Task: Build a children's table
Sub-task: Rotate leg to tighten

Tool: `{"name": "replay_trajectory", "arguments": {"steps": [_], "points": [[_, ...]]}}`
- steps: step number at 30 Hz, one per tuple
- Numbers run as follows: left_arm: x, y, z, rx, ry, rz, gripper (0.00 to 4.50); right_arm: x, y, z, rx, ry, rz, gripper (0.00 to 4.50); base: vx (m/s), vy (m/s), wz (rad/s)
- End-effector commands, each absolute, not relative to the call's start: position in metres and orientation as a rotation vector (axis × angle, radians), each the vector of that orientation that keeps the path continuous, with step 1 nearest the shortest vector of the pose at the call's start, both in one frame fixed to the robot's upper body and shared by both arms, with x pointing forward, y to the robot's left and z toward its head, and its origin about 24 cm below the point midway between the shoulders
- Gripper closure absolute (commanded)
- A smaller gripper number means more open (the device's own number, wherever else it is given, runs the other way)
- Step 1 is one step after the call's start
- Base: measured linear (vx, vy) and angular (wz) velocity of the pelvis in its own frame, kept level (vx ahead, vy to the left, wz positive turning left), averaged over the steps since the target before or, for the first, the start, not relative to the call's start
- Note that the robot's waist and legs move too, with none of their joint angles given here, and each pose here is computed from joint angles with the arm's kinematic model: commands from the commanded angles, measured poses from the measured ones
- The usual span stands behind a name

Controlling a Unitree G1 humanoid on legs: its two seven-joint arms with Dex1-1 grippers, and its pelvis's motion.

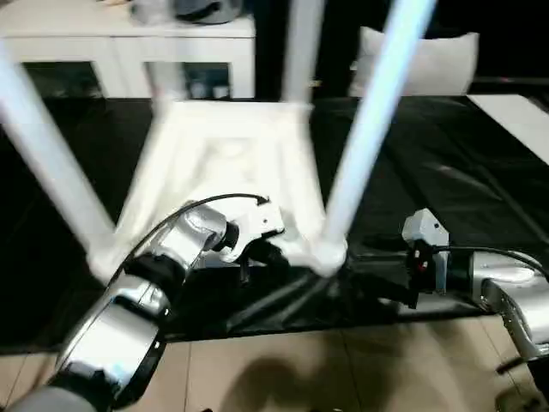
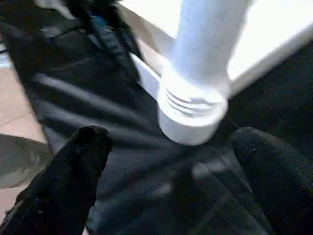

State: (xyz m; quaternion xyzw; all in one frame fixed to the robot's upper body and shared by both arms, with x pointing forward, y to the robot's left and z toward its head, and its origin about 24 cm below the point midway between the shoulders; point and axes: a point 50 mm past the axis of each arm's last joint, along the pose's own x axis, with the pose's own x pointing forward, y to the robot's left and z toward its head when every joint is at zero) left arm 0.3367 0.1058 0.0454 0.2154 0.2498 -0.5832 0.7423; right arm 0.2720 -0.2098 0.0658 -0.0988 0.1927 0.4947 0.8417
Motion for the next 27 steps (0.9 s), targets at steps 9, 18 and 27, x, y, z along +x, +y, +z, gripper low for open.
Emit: {"name": "replay_trajectory", "arguments": {"steps": [9, 18, 27], "points": [[0.302, 0.102, 0.034, 0.574, 0.455, -1.493, 4.48, 0.283, -0.203, 0.077, -0.215, 0.329, 1.126, 0.0, 0.0, 0.0, 0.0], [0.296, 0.096, 0.042, 0.66, 0.366, -1.564, 4.5, 0.288, -0.191, 0.079, -0.166, 0.325, 1.253, 0.71, 0.0, 0.0, 0.0], [0.295, 0.097, 0.041, 0.666, 0.373, -1.582, 4.5, 0.293, -0.183, 0.073, -0.114, 0.365, 1.334, 1.55, 0.0, 0.0, 0.0]]}}
